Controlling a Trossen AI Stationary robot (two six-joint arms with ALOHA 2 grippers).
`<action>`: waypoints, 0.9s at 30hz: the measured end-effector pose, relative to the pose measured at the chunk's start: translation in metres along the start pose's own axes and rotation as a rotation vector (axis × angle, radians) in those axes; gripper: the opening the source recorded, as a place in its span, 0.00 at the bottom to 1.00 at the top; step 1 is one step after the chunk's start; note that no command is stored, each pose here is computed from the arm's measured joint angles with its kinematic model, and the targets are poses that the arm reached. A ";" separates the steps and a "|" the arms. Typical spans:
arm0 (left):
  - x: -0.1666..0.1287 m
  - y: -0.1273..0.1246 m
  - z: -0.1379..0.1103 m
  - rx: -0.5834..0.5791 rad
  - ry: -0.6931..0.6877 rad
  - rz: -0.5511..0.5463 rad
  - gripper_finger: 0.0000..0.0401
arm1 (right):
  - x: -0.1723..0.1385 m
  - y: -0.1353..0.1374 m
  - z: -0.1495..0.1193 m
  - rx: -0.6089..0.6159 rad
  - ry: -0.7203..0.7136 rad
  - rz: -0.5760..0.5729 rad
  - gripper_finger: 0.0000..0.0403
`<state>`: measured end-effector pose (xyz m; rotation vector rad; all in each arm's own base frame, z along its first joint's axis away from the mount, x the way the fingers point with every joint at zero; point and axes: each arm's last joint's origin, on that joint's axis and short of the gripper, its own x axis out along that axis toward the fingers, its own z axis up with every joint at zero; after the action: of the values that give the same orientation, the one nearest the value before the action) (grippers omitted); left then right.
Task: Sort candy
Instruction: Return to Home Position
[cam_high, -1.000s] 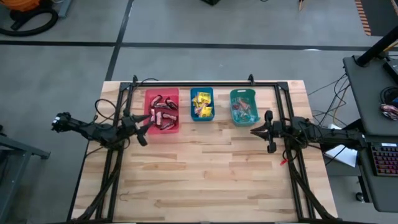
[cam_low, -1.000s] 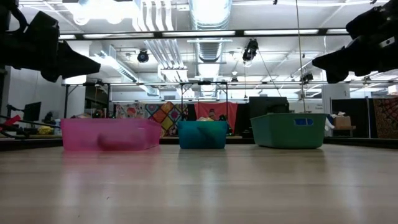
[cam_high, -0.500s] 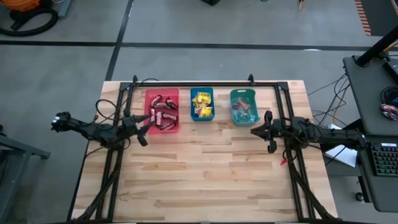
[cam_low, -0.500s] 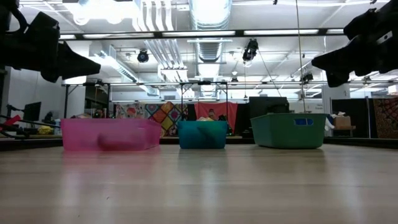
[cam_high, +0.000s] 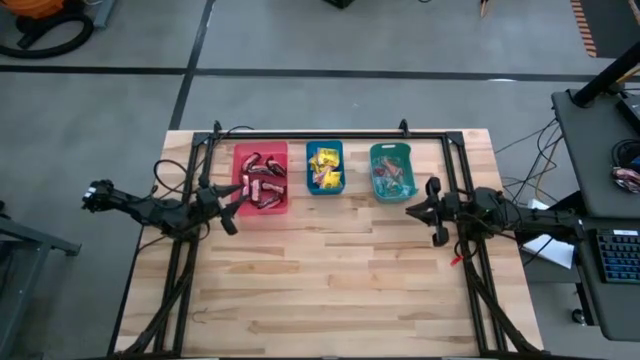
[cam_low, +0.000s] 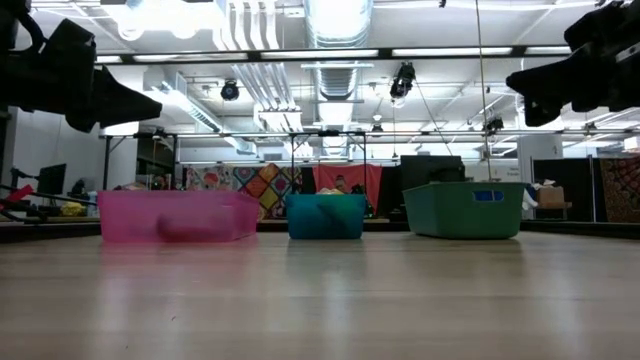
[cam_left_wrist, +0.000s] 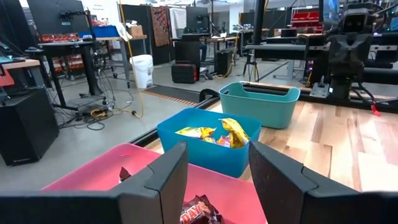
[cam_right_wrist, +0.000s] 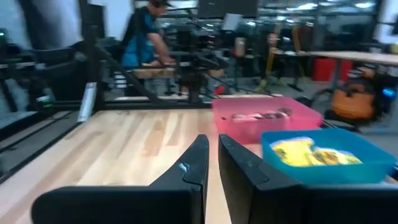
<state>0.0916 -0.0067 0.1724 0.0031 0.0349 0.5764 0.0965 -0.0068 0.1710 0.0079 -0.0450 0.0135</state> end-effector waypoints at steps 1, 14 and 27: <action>0.000 0.000 0.000 -0.002 -0.002 0.000 0.39 | 0.000 0.001 0.000 -0.011 -0.001 0.023 0.07; 0.000 0.000 0.000 -0.001 0.000 0.000 0.39 | 0.000 0.002 0.000 -0.076 0.001 0.044 0.07; 0.000 0.000 0.000 -0.001 0.000 0.000 0.39 | 0.001 0.001 -0.002 -0.073 0.016 0.044 0.07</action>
<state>0.0916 -0.0067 0.1725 0.0027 0.0343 0.5762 0.0980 -0.0053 0.1693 -0.0661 -0.0293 0.0556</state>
